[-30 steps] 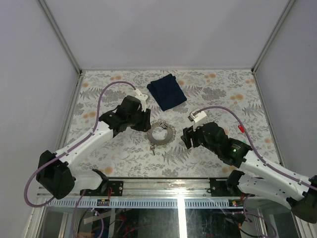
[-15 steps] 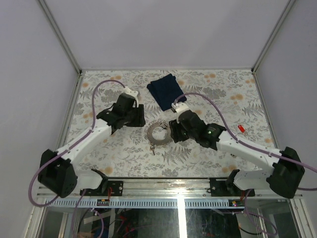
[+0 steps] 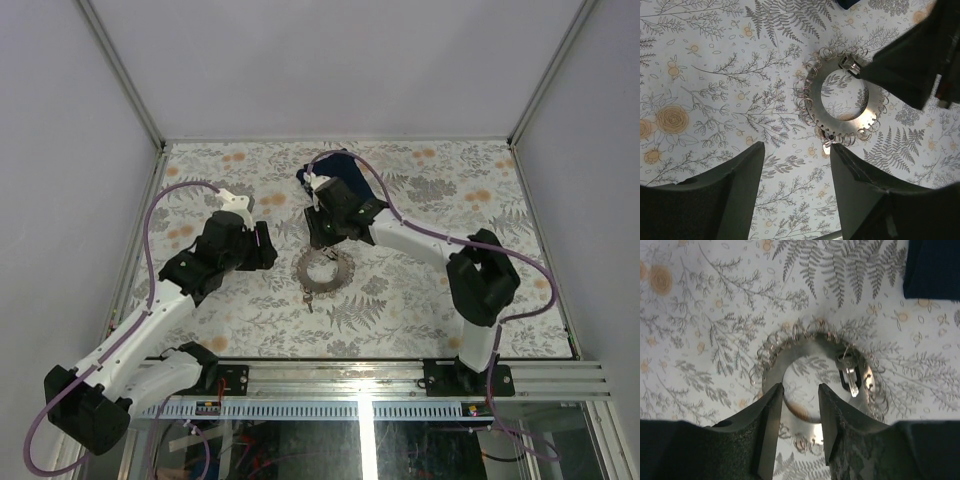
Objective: Put the keys on the keyring
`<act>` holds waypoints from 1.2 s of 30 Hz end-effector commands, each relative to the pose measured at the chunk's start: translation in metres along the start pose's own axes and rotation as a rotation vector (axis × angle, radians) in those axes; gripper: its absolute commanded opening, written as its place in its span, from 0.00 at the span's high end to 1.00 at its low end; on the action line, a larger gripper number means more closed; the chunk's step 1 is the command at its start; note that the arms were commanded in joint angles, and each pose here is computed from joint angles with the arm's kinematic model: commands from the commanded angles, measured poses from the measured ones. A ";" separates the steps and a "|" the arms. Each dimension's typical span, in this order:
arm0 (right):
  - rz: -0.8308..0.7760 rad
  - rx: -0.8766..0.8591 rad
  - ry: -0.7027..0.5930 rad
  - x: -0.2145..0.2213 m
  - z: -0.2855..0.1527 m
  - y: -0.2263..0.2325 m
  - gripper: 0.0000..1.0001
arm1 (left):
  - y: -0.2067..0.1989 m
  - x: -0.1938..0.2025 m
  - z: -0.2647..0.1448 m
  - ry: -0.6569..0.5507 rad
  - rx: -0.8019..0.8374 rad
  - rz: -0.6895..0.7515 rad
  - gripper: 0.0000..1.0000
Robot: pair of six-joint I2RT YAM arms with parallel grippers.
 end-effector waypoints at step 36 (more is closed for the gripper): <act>-0.067 -0.041 0.208 -0.016 0.093 -0.025 0.68 | 0.001 0.001 -0.001 -0.014 0.015 -0.001 0.44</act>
Point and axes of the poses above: each gripper's point midway between its finger pads, its own z axis out along the fingers, its own y axis along the line the jaws close on, x = y × z, the point moved 10 cm from there along -z, back along the fingers, and after that the axes turned 14 degrees about -z, right-handed, at the moved point
